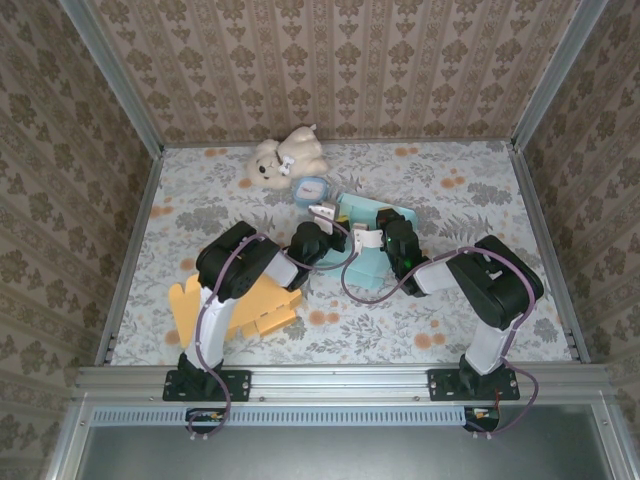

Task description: Fold the paper box

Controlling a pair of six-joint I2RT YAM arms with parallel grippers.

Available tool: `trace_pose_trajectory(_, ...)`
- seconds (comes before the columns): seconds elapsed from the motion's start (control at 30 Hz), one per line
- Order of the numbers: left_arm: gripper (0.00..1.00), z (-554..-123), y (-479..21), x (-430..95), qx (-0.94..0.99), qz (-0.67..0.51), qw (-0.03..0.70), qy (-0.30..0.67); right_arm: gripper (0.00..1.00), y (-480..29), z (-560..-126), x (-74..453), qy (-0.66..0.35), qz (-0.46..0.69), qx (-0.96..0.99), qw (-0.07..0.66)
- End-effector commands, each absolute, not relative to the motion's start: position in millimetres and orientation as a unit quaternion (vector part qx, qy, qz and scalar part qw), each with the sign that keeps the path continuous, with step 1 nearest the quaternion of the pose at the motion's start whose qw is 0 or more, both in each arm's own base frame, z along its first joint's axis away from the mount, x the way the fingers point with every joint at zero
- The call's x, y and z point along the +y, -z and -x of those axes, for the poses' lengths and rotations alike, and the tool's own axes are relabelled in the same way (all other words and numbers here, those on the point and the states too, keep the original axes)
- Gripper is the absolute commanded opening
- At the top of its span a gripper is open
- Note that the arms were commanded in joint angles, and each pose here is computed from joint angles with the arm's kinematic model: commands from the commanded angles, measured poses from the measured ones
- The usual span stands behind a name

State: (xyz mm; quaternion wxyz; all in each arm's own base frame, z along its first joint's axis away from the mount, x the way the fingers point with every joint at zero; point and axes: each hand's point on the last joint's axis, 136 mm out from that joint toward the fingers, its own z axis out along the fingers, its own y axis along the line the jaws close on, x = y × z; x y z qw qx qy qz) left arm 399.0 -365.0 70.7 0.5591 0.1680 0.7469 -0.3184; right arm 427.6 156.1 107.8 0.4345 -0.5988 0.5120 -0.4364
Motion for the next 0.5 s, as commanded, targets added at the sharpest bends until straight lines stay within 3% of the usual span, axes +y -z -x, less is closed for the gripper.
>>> trace_pose_trajectory(0.0,0.1,-391.7,-70.6,-379.0,0.739,-0.196,0.546,0.343,0.0,-33.9,-396.9,162.1,0.366,0.687,0.517,0.357)
trace_pose_trajectory(0.27,0.03,-375.9,-90.0,-381.6,0.716,-0.206,0.549,0.379,0.0,-31.5,-397.2,162.2,0.365,0.685,0.52,0.357)
trace_pose_trajectory(0.47,0.05,-383.4,-78.2,-344.9,0.743,-0.18,0.538,0.356,0.0,-34.5,-399.3,160.8,0.365,0.679,0.524,0.362)
